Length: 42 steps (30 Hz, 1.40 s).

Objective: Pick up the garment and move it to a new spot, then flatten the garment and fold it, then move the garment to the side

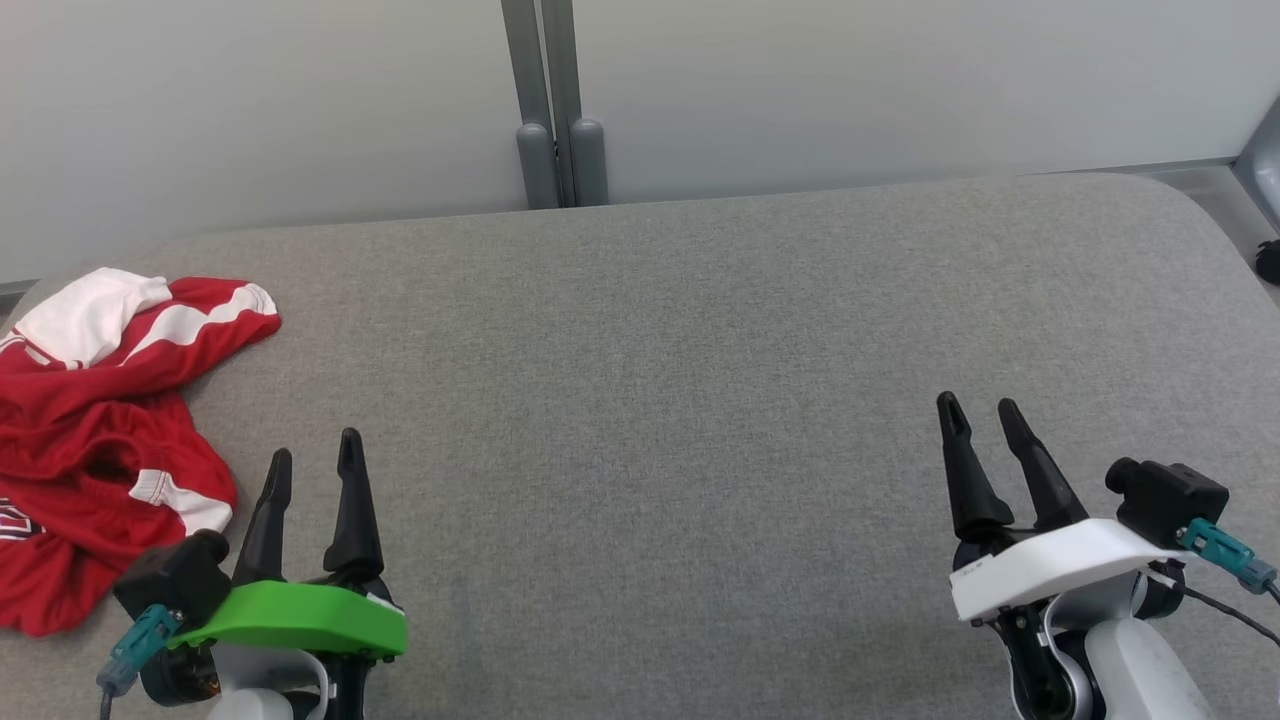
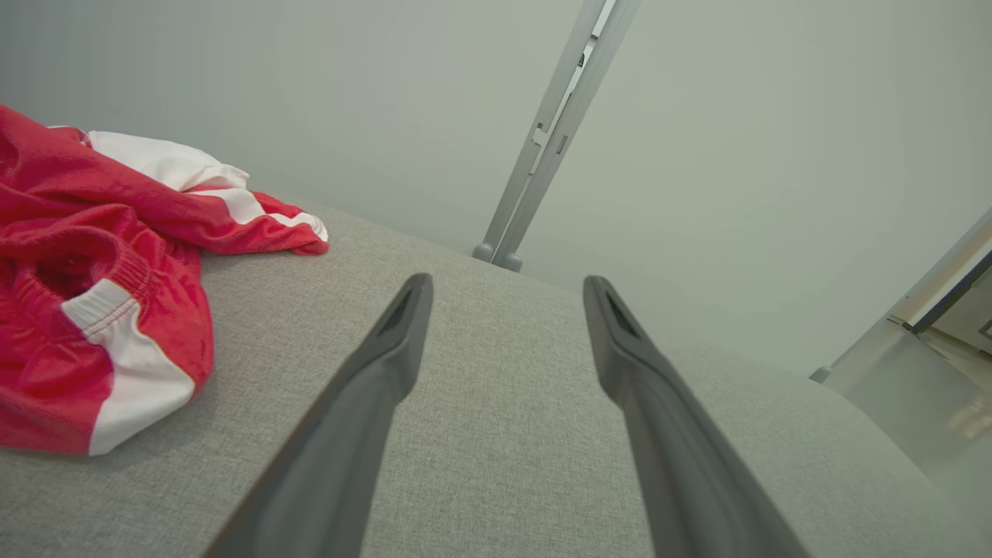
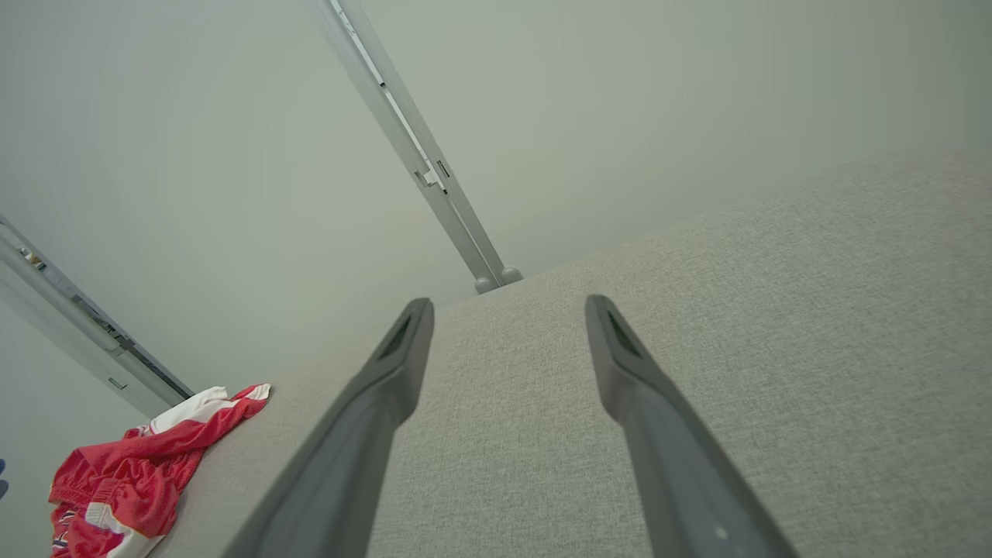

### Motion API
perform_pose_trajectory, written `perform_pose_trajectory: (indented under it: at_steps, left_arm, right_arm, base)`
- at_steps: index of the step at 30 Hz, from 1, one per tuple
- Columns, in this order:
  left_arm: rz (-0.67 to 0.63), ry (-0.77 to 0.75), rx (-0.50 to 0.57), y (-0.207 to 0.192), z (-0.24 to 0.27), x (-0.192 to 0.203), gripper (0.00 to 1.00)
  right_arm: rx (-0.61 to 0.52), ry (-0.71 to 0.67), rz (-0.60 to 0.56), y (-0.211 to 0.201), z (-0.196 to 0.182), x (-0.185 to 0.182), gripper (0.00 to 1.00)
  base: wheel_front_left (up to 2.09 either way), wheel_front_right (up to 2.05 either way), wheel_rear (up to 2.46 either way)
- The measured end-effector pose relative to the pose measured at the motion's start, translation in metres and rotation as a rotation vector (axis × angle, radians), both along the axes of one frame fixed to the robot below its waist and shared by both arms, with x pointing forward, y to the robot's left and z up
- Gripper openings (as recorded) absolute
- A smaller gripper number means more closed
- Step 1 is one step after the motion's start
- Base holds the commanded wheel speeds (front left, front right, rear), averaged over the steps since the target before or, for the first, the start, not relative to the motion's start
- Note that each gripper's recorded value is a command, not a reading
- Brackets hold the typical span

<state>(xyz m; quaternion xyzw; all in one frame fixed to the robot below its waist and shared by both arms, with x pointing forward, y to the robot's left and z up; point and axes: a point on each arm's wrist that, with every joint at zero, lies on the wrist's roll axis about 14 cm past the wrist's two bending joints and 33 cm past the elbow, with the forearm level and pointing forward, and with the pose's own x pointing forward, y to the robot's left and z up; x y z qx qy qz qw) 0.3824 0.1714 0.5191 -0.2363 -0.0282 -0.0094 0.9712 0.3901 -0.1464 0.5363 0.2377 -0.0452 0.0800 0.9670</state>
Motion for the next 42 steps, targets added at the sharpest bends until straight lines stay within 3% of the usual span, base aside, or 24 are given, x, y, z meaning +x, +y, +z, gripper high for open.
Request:
perform_pose_trajectory:
  at_steps: [20, 42]
  left_arm:
    - [-0.009, -0.054, 0.204, -0.006, 0.009, -0.002, 1.0]
    - [-0.015, -0.101, 0.359, -0.012, 0.015, -0.004, 1.0]
  right_arm:
    - [-0.19, -0.068, 0.002, 0.009, 0.007, 0.0, 1.0]
    - [-0.35, -0.124, 0.01, 0.016, 0.01, -0.001, 1.0]
  base:
    - [0.0, 0.0, 0.0]
    - [0.0, 0.0, 0.0]
